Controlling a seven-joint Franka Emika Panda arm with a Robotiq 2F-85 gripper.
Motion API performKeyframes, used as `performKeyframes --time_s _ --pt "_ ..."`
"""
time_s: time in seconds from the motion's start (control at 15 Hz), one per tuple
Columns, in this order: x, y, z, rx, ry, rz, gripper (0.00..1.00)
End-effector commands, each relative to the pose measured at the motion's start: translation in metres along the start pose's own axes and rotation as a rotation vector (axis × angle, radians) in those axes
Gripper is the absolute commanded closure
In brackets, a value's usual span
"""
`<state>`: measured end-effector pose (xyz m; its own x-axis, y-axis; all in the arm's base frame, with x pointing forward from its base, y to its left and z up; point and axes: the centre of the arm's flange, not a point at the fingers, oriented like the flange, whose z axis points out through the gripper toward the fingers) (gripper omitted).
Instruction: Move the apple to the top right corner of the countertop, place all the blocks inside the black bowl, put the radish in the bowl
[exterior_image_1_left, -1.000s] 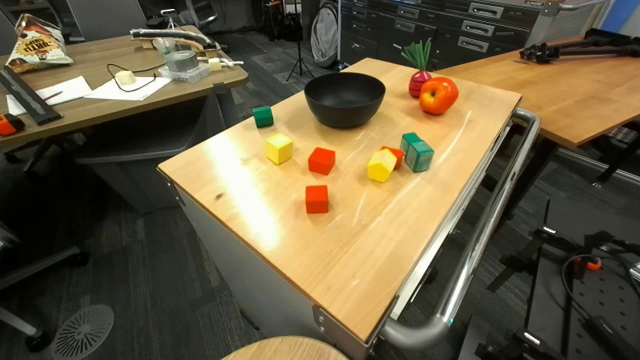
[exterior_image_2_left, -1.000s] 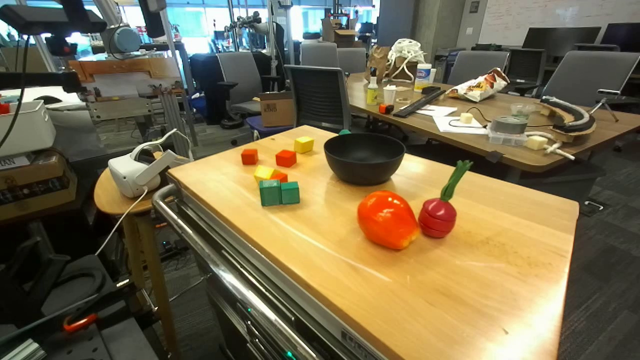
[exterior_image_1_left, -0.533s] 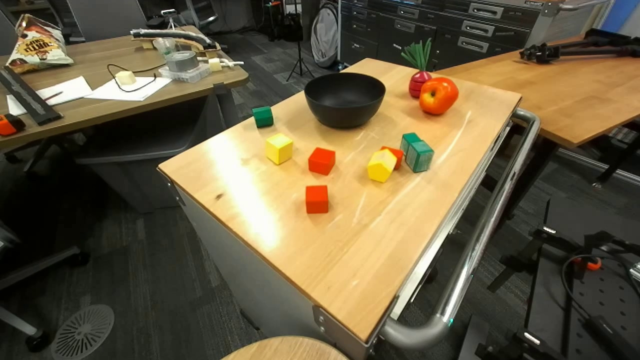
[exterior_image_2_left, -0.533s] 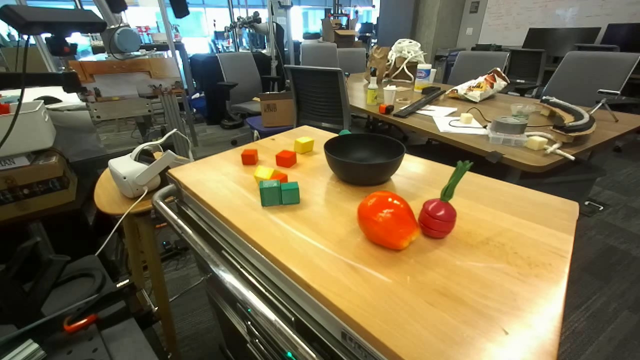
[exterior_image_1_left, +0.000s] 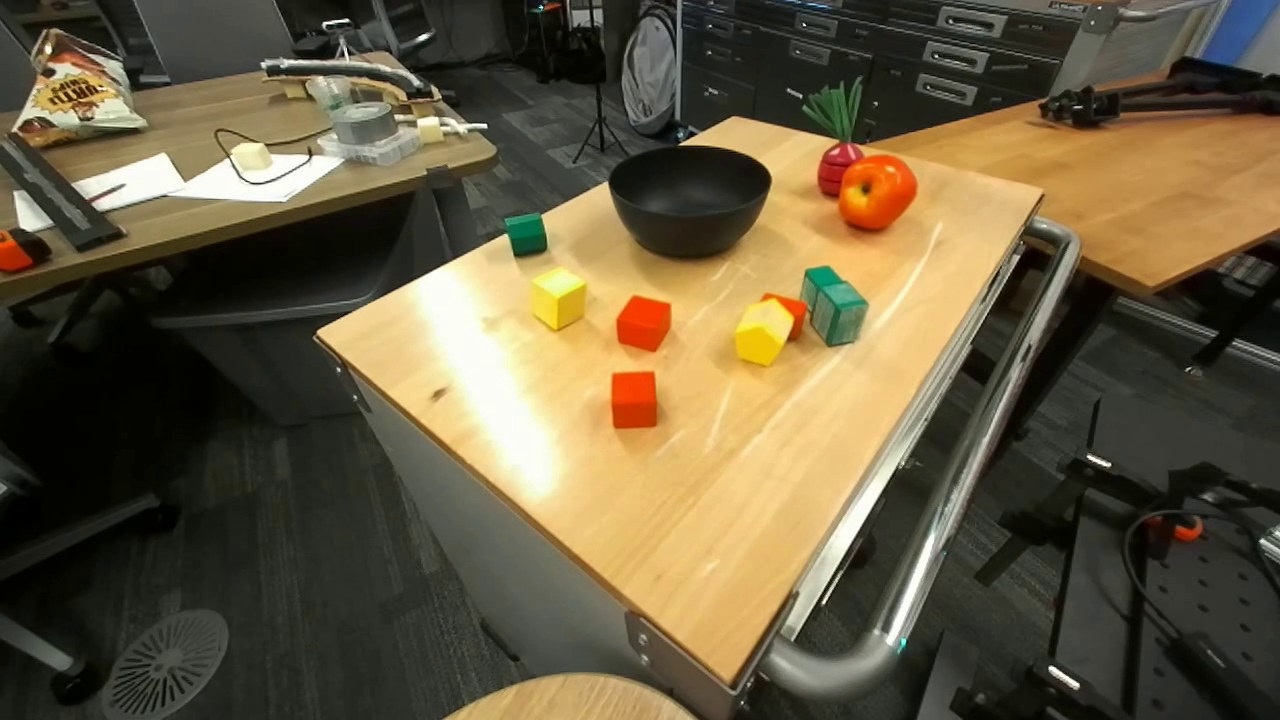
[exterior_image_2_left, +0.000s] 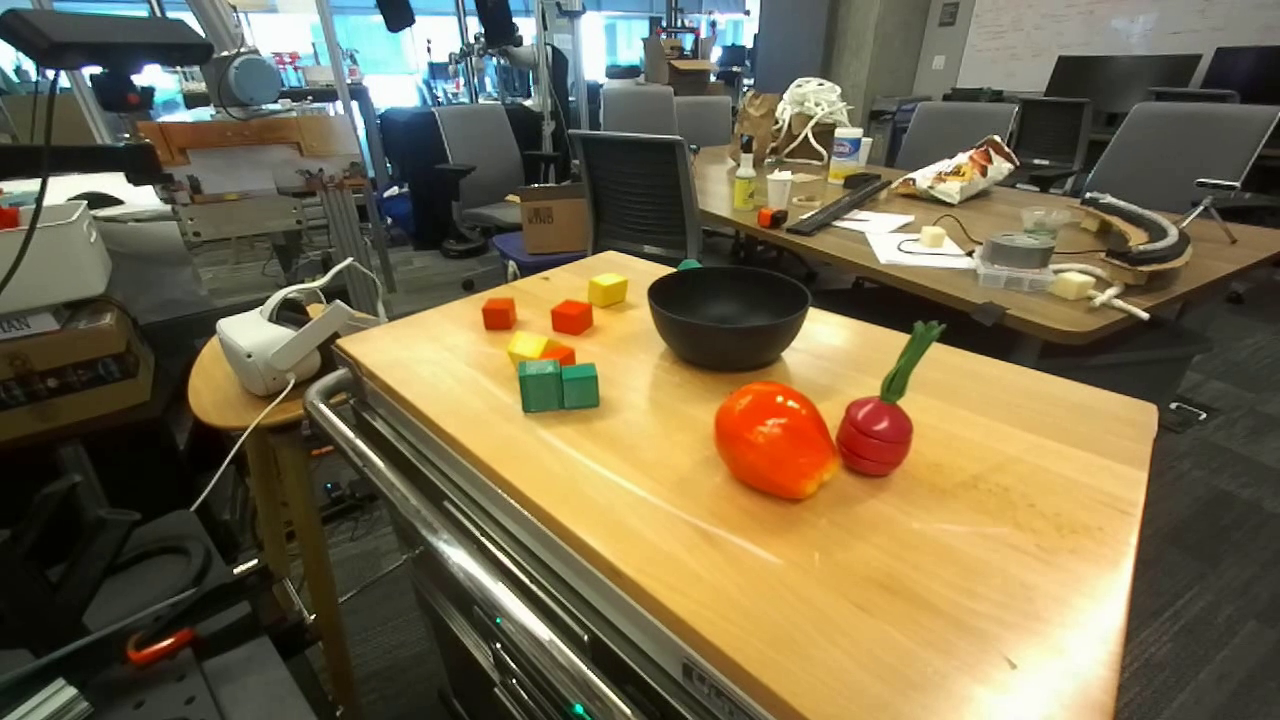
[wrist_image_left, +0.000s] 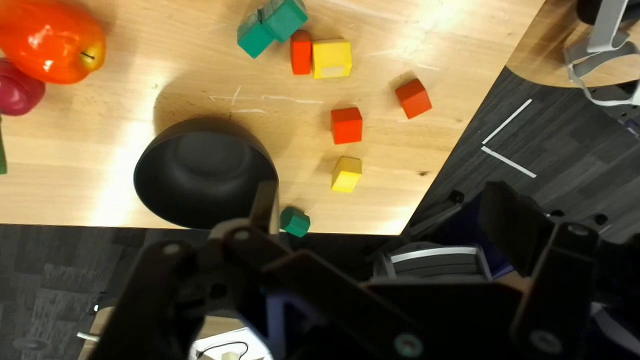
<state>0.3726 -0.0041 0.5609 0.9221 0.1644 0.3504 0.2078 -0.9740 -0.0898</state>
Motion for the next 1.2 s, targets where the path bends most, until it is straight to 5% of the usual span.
performKeyframes --time_s 0.0,0.2,0.53,0.8,1.13 --pt "0.0 0.0 0.0 0.0 0.0 0.003 0.0" --pt "0.029 0.008 0.003 -0.059 -0.014 0.035 0.0" --pt "0.047 0.096 0.032 -0.148 -0.024 0.196 0.0" --pt "0.043 0.158 0.086 -0.162 -0.02 0.309 0.0" --pt "0.022 0.191 0.152 -0.192 -0.121 0.328 0.0"
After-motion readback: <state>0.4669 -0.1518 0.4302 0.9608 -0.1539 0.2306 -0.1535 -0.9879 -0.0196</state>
